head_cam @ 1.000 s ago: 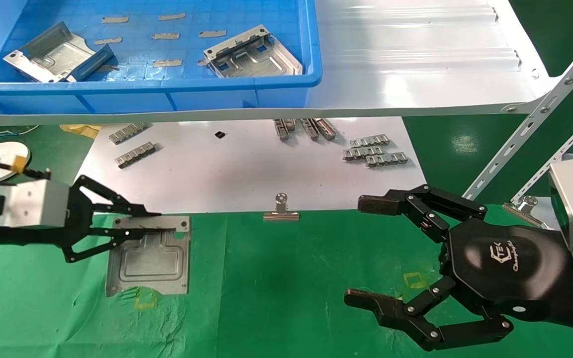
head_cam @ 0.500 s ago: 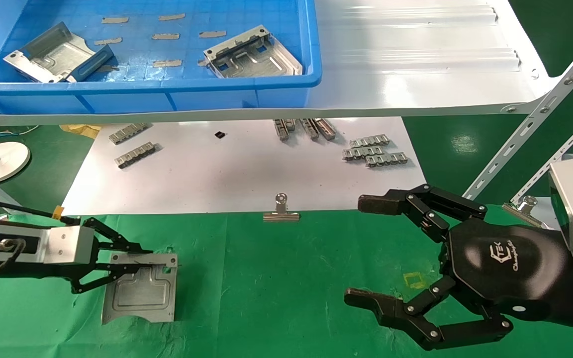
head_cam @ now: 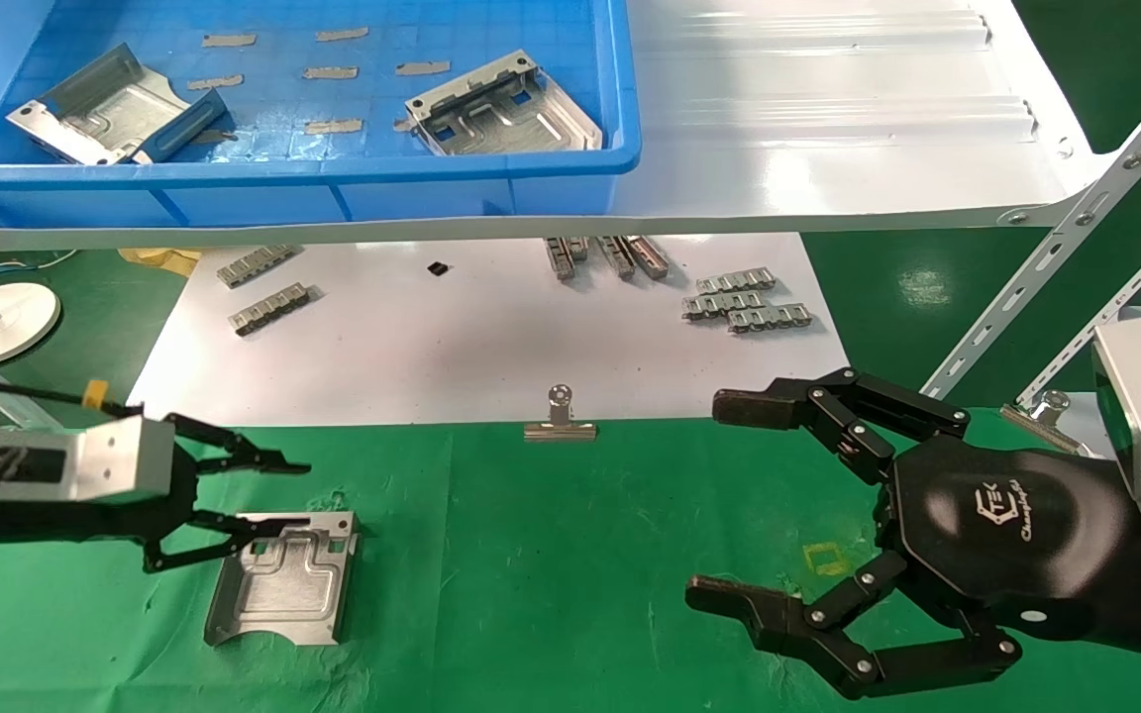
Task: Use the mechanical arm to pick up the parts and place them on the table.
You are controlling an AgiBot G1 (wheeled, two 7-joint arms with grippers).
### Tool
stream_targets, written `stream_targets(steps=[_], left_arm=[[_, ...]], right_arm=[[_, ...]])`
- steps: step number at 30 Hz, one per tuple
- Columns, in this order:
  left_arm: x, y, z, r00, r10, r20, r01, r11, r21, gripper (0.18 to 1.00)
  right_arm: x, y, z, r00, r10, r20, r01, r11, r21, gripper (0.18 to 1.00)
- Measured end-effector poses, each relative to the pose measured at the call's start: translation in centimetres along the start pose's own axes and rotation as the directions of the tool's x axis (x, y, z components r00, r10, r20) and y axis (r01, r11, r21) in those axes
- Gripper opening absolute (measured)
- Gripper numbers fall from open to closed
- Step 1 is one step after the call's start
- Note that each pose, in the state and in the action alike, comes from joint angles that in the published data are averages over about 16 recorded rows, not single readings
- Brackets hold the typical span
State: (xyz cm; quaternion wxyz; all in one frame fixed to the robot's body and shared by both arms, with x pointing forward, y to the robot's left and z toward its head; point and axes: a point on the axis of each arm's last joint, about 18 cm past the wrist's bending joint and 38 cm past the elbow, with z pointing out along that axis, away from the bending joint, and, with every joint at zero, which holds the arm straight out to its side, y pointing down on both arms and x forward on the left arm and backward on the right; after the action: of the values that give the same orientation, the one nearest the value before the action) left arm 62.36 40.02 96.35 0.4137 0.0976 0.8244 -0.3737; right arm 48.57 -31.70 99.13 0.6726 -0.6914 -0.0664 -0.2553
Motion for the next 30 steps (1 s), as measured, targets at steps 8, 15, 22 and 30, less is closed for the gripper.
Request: stream_targets(steps=[8,15,22,30], left_arm=[[-0.3,-0.4,-0.2,0.993,-0.103,0.052,0.100,0.993,0.070,0.529],[-0.4,-0.5,-0.1,0.990,-0.128,0.062,0.123,0.989,0.086,0.683],[-0.3,-0.8,0.1,0.990,-0.125,0.059,0.119,0.988,0.101,0.829],[0.0,-1.8,0.6,0.987,-0.151,0.054,0.141,0.976,0.165,0.943]], right_arm=[[0.0,0.0,0.0,1.000,0.000,0.000,0.000,1.000,0.000,1.000],[0.0,0.0,0.0,1.000,0.000,-0.001,0.000,1.000,0.000,1.000],[0.0,0.0,0.0,1.000,0.000,-0.001,0.000,1.000,0.000,1.000],[0.0,0.0,0.0,1.000,0.000,-0.001,0.000,1.000,0.000,1.000]])
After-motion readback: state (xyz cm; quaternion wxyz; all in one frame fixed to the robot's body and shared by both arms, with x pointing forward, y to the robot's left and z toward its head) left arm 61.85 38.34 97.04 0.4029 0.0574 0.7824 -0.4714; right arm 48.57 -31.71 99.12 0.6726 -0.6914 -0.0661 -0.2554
